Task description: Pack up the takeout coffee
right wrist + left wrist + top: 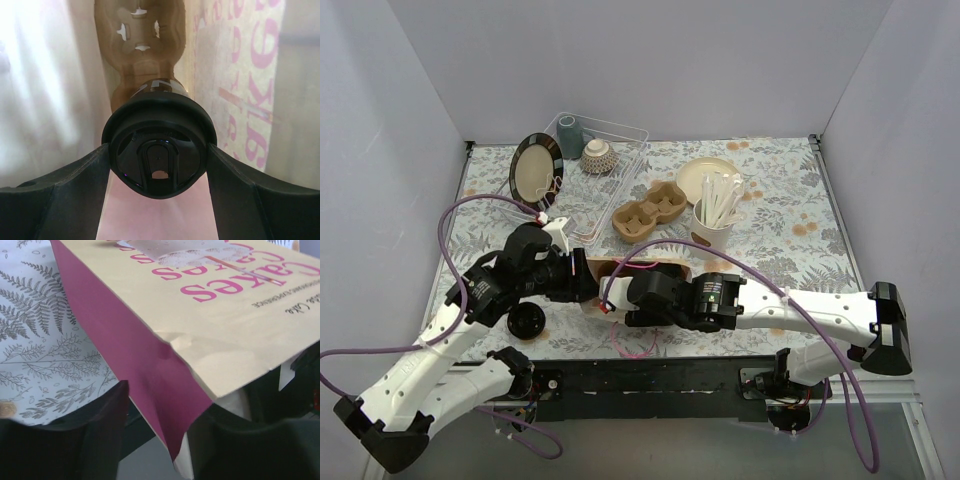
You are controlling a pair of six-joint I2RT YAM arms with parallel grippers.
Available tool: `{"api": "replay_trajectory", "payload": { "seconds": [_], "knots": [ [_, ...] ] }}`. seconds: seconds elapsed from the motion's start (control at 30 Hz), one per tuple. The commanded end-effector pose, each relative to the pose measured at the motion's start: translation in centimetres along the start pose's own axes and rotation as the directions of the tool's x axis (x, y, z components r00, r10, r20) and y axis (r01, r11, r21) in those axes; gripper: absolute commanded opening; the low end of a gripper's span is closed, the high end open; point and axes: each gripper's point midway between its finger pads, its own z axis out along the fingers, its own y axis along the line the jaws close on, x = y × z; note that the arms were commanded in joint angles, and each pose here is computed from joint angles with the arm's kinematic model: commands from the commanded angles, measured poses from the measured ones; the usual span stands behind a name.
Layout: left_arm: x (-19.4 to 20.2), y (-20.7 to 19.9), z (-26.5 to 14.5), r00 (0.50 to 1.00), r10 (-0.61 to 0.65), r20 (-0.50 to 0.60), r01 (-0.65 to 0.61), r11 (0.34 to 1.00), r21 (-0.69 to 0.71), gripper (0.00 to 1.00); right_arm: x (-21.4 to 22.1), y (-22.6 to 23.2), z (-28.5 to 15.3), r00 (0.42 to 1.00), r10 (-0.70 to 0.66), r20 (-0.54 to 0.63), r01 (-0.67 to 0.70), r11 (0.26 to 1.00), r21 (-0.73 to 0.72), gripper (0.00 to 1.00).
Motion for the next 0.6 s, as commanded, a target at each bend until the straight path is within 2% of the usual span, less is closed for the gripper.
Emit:
{"api": "replay_trajectory", "payload": {
  "seconds": [0.0,0.07,0.17,0.27,0.3,0.37,0.57],
  "knots": [
    [-0.1,-0.8,-0.6,0.999,-0.030,-0.014,0.030,0.999,0.015,0.51,-1.8,-0.2,0.0,0.997,0.041,0.064,-0.041,0.999,-0.003,0.52],
    [0.7,-0.7,-0.7,0.996,-0.076,-0.041,0.076,0.997,0.005,0.55,-2.0,0.0,0.2,0.996,0.053,0.067,-0.052,0.999,-0.012,0.51],
    [1.7,0.0,-1.1,0.994,-0.103,-0.047,0.103,0.995,-0.009,0.56,-2.2,-0.2,0.5,0.995,0.077,0.062,-0.077,0.997,-0.001,0.50],
    [2.2,1.1,-0.9,0.992,-0.116,-0.054,0.112,0.992,-0.061,0.52,-2.7,0.0,1.0,0.994,0.089,0.061,-0.089,0.996,-0.003,0.50],
    [2.5,1.3,-0.8,0.991,-0.118,-0.066,0.113,0.991,-0.071,0.46,-2.9,0.0,1.0,0.994,0.090,0.064,-0.090,0.996,-0.004,0.50],
    [2.6,1.3,-0.5,0.990,-0.121,-0.074,0.116,0.991,-0.070,0.41,-3.0,0.1,1.2,0.994,0.090,0.062,-0.090,0.996,-0.006,0.50],
    [2.2,1.9,-0.6,0.993,-0.094,-0.067,0.087,0.991,-0.106,0.13,-3.6,-0.4,1.1,0.995,0.053,0.081,-0.053,0.999,-0.002,0.50]
  ]
}}
